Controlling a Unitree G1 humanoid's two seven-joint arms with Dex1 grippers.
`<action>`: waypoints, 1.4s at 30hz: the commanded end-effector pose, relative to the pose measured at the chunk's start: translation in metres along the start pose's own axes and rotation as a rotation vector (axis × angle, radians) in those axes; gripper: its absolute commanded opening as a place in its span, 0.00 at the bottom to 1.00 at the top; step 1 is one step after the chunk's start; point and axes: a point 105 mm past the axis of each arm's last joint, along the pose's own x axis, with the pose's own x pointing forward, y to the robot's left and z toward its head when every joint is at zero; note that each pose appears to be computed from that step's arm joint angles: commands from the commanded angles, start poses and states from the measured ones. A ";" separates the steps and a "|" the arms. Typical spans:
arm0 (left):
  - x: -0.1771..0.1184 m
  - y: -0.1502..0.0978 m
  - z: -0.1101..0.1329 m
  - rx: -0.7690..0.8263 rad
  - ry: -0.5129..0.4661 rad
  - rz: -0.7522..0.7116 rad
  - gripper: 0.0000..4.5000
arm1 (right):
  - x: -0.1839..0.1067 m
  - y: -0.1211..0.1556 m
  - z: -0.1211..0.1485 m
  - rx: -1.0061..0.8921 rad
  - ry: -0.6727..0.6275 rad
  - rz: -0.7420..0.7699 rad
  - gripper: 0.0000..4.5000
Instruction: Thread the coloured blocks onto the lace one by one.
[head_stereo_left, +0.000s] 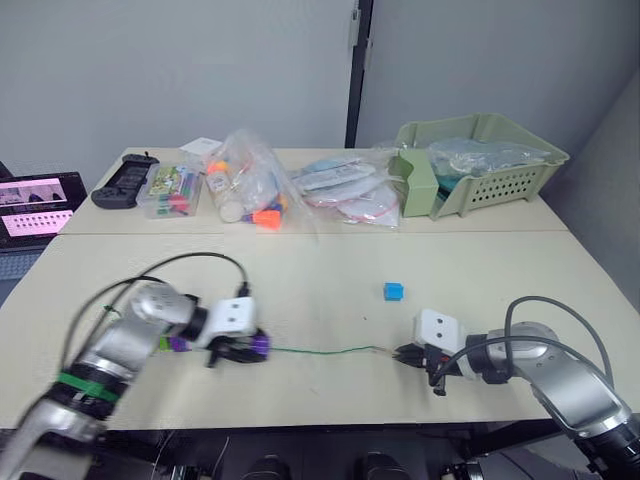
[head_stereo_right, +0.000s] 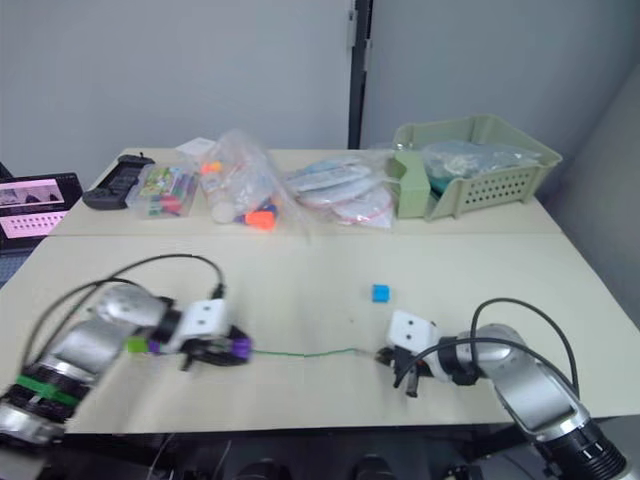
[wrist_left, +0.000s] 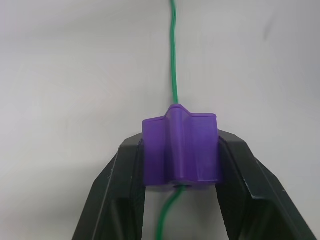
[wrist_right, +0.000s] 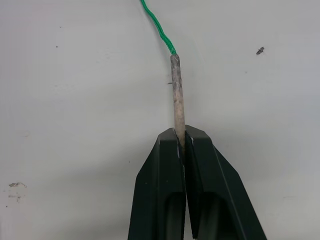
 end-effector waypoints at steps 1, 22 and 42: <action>-0.022 -0.009 -0.039 -0.065 0.123 -0.031 0.30 | -0.005 -0.003 0.006 -0.048 -0.008 -0.005 0.00; -0.041 0.002 -0.001 0.059 0.002 -0.025 0.95 | -0.001 -0.001 0.014 -0.074 -0.022 0.024 0.00; 0.099 -0.004 0.123 0.120 -0.390 -0.006 0.95 | 0.025 0.003 0.041 -0.132 -0.054 0.065 0.00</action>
